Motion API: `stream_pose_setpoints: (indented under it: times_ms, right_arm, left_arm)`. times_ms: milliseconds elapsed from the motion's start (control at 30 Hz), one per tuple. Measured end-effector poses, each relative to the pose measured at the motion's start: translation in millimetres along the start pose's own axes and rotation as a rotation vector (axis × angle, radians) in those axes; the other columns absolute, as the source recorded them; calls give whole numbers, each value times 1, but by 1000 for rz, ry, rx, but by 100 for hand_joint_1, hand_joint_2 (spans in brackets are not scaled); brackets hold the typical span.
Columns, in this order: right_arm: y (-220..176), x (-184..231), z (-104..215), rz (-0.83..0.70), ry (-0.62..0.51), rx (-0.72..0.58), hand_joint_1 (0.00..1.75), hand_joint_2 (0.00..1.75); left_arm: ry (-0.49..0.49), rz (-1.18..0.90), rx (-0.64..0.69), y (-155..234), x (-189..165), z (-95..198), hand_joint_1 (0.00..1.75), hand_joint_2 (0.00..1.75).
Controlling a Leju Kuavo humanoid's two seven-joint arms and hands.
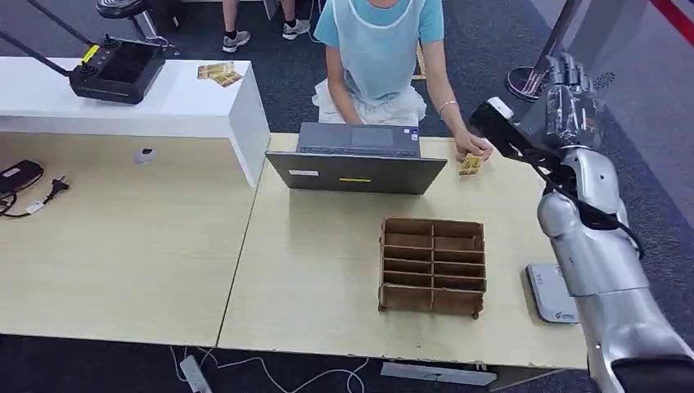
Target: Pass the card to the sensor for recognition and then transmit it.
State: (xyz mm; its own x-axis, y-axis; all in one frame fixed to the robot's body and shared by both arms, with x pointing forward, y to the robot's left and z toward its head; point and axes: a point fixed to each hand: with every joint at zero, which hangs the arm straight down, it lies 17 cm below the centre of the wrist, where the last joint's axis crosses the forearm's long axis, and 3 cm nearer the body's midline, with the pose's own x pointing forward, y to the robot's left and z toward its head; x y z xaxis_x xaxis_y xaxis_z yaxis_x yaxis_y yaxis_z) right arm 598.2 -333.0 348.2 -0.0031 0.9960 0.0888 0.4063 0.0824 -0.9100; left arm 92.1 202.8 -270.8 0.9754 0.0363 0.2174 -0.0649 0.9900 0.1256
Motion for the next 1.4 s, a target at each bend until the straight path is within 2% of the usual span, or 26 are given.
stream_pose_setpoints:
  times_ms: [300, 633, 1400]
  right_arm:
    - [11, -32, -22, 77, 89, 58, 0, 175]
    - [16, -50, -40, 52, 163, 123, 0, 175]
    - [32, -63, -36, 5, 205, 154, 0, 175]
  left_arm:
    - [3, -24, -10, -2, 0, 0, 0, 0]
    - [10, -34, -12, -3, -1, 0, 0, 0]
    - [14, -48, -10, -2, -2, 0, 0, 0]
